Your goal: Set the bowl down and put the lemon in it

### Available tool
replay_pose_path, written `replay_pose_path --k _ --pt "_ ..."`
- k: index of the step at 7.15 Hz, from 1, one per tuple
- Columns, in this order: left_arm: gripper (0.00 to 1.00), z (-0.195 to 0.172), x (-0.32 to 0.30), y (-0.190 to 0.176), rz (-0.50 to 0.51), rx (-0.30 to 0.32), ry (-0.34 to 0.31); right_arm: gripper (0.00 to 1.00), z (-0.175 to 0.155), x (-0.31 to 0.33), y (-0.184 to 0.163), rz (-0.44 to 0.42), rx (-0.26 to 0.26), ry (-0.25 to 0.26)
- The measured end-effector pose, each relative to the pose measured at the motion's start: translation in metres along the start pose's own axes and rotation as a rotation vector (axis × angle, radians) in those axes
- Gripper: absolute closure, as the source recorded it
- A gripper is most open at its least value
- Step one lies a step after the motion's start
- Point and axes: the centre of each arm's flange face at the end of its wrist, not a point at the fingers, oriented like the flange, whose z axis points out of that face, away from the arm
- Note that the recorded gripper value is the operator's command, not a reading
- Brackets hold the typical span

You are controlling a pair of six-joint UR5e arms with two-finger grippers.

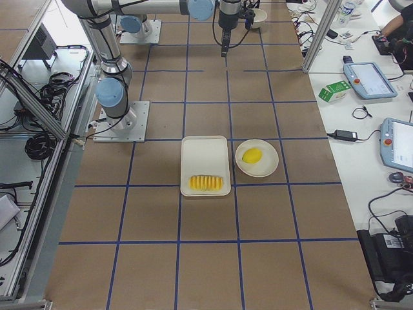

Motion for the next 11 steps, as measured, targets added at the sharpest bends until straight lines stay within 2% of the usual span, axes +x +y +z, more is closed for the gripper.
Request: replay_pose_path --k 2,4,6,8,9,11 --pt "0.00 0.049 -0.082 -0.057 -0.063 -0.003 -0.006 0.00 0.005 0.028 -0.012 0.018 -0.007 0.002" --pt "0.00 0.112 -0.143 -0.115 -0.044 0.013 -0.011 0.00 0.019 0.086 -0.044 0.069 0.016 0.021" --pt "0.00 0.168 -0.201 -0.160 -0.033 -0.001 -0.008 0.00 0.045 0.149 -0.086 -0.082 0.062 0.082" --pt "0.00 0.219 -0.232 -0.185 -0.028 -0.009 -0.009 0.00 0.084 0.193 -0.123 -0.175 0.078 0.095" --pt "0.00 0.235 -0.236 -0.191 -0.018 -0.008 -0.009 0.00 0.102 0.216 -0.134 -0.213 0.069 0.092" --pt "0.00 0.259 -0.241 -0.200 0.019 0.007 -0.016 0.00 0.145 0.267 -0.160 -0.275 0.088 0.112"
